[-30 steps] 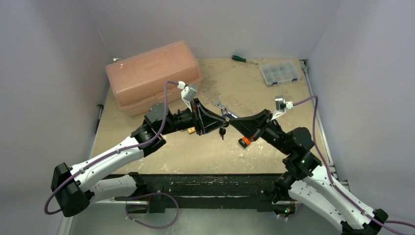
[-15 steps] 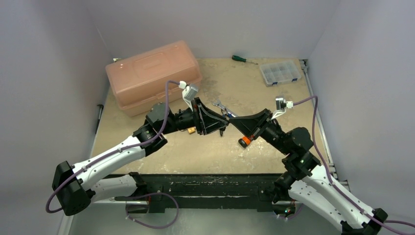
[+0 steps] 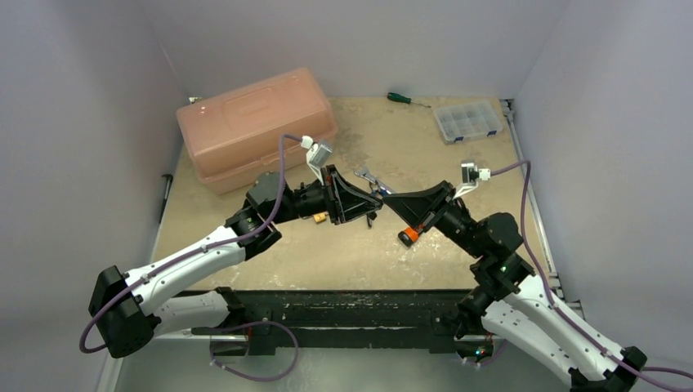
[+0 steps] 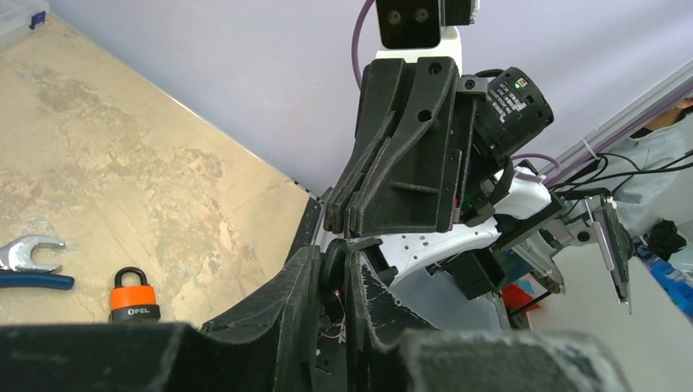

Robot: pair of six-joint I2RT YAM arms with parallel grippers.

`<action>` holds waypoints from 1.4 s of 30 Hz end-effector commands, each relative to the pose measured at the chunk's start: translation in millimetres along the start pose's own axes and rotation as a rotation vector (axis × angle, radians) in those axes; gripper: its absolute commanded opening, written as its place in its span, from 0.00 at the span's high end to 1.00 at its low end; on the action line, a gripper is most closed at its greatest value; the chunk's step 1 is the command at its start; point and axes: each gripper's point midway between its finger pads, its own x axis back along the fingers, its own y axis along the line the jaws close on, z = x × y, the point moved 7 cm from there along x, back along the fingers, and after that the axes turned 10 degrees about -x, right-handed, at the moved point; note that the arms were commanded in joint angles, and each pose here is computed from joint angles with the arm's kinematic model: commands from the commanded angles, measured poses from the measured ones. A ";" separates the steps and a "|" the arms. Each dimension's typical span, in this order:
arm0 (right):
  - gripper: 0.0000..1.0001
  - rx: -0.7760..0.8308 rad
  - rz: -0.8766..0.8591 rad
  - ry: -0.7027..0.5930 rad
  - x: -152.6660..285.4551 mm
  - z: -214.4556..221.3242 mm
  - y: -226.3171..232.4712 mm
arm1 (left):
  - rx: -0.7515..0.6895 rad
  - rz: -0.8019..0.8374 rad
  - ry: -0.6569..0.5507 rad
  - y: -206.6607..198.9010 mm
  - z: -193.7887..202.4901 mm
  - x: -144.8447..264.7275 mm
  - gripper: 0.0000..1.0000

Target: Unlock with the key

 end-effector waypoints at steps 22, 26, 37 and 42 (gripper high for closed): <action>0.22 -0.087 0.428 -0.215 30.3 -20.3 -31.6 | -0.092 -0.058 0.031 -1.2 -1.4 14.4 1.00; 0.12 -0.134 0.681 -0.261 42.0 -22.6 -52.0 | -0.129 -0.098 0.076 3.3 2.3 18.7 1.00; 0.01 -0.349 1.135 -0.253 50.2 3.8 -98.4 | -0.259 -0.297 0.217 23.2 9.9 39.7 1.00; 0.01 -0.332 1.097 -0.196 44.7 13.2 -106.9 | -0.252 -0.331 0.252 31.8 21.5 42.1 1.00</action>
